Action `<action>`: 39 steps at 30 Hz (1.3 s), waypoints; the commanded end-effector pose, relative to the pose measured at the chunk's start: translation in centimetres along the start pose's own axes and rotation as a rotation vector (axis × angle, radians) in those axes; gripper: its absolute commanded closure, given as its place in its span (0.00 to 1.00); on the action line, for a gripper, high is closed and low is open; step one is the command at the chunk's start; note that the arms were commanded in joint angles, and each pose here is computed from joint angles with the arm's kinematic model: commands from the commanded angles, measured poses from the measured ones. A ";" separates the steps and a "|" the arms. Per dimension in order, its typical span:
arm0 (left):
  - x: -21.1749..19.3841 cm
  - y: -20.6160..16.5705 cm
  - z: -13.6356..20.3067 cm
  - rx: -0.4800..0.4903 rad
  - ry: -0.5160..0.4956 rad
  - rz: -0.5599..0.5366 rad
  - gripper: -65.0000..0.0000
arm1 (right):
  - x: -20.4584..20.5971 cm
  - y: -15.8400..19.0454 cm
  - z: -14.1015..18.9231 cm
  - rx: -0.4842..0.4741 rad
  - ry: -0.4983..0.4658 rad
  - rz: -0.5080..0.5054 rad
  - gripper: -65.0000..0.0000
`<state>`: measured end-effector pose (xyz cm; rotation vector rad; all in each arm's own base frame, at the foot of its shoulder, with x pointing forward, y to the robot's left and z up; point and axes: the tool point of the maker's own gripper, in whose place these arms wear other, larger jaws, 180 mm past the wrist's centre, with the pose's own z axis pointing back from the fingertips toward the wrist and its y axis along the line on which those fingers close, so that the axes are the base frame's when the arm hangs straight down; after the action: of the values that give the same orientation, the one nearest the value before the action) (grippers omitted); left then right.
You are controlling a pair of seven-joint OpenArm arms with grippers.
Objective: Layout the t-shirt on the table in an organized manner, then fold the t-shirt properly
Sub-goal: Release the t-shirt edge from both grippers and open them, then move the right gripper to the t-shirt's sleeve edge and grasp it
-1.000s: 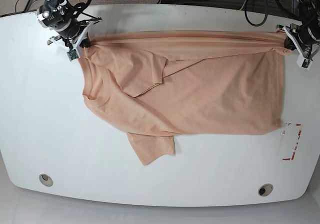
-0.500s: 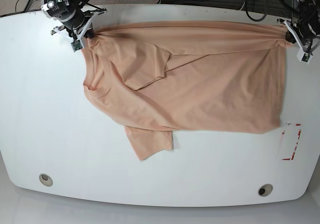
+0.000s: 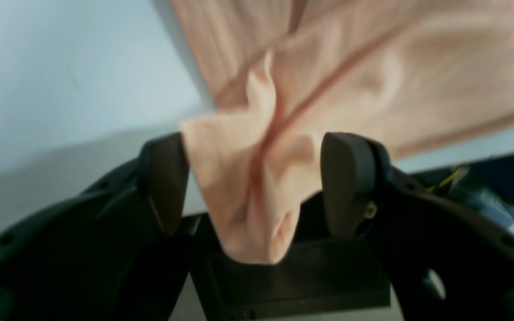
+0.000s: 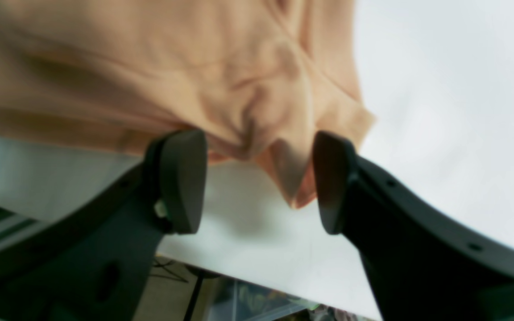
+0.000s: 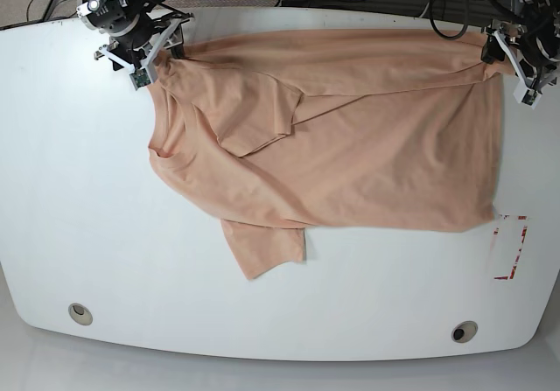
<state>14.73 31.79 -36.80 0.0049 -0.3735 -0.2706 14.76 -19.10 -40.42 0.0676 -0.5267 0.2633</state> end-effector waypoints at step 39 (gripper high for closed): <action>23.1 10.3 0.6 0.188 -0.420 0.124 0.29 | 22.7 -10.1 -9.7 0.107 -0.379 -0.295 0.50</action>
<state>36.47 35.32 -28.69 0.1222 -0.7537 -0.1188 39.00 -22.45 -38.49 0.2630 -0.7998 -0.0025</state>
